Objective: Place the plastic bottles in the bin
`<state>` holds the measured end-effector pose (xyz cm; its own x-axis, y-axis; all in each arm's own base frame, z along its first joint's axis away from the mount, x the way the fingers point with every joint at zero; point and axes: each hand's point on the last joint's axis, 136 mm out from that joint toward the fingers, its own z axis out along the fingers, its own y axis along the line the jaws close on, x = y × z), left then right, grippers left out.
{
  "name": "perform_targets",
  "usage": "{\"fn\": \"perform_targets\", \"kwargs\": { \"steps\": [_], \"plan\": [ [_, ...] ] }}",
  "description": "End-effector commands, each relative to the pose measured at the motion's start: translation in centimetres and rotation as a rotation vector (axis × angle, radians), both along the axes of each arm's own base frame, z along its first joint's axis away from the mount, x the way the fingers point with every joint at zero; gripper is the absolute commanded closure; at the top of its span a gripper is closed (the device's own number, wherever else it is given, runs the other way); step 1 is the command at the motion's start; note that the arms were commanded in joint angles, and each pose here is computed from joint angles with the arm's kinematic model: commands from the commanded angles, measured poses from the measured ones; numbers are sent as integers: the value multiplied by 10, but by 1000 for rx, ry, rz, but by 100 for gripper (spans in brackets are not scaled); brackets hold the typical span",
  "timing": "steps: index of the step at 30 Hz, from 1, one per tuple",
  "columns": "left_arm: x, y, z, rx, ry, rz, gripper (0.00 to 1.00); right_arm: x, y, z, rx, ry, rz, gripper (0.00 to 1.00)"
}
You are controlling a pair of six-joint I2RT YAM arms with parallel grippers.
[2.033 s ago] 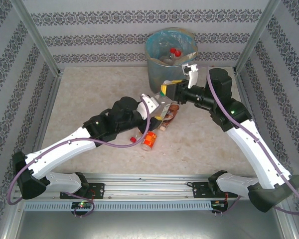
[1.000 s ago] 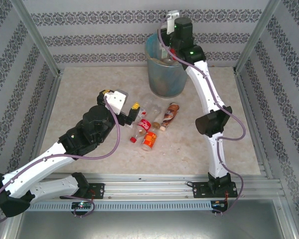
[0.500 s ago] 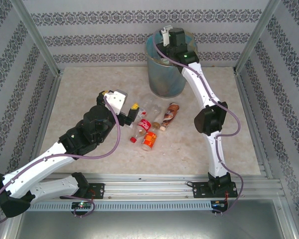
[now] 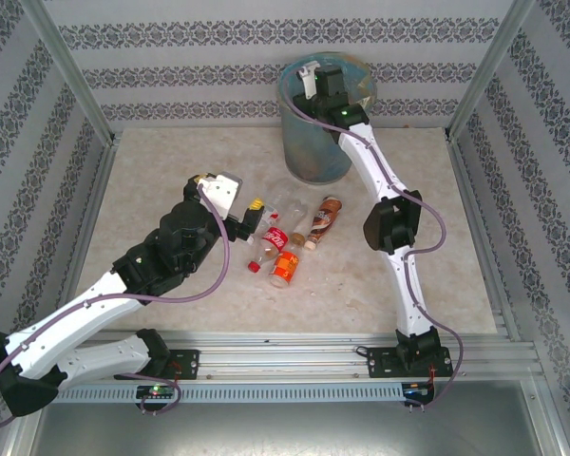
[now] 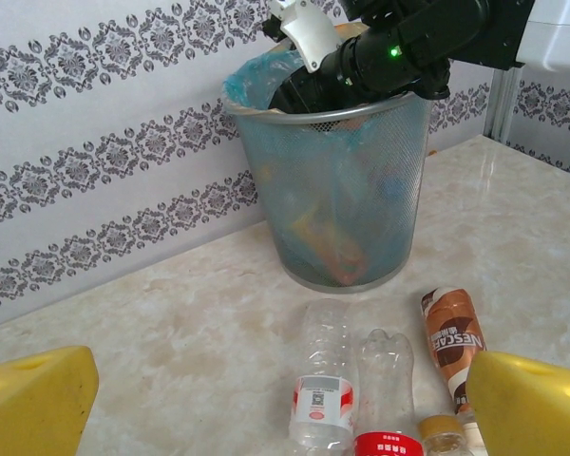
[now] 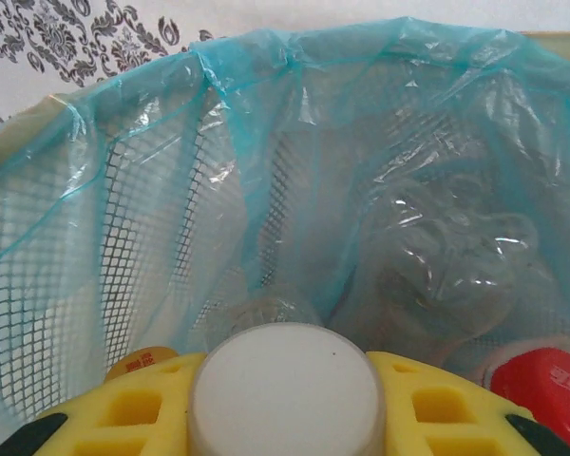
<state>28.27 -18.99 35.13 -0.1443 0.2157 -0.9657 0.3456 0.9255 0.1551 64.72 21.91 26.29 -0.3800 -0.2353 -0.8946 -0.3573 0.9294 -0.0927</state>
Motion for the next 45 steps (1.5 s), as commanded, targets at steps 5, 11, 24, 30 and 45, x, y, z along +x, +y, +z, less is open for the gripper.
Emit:
{"fn": "perform_targets", "kwargs": {
  "steps": [5, 11, 24, 30, 45],
  "plan": [
    [5, 3, -4, -10, 14, 14, 0, 3, 1, 20, 116, -13, -5, 60],
    [3, 8, 4, -29, -5, 25, 0, -15, 7, 84, 173, -111, 12, 39],
    [20, -3, -21, 8, 122, 16, 1, -106, 26, 201, 272, -199, 142, 37],
    [33, -24, -56, 31, 341, -66, 2, -171, 32, 209, 267, -168, 197, 38],
    [-25, -89, -210, 259, 945, -249, 15, -289, -100, 131, 275, -134, -143, 35]
  ]
}}
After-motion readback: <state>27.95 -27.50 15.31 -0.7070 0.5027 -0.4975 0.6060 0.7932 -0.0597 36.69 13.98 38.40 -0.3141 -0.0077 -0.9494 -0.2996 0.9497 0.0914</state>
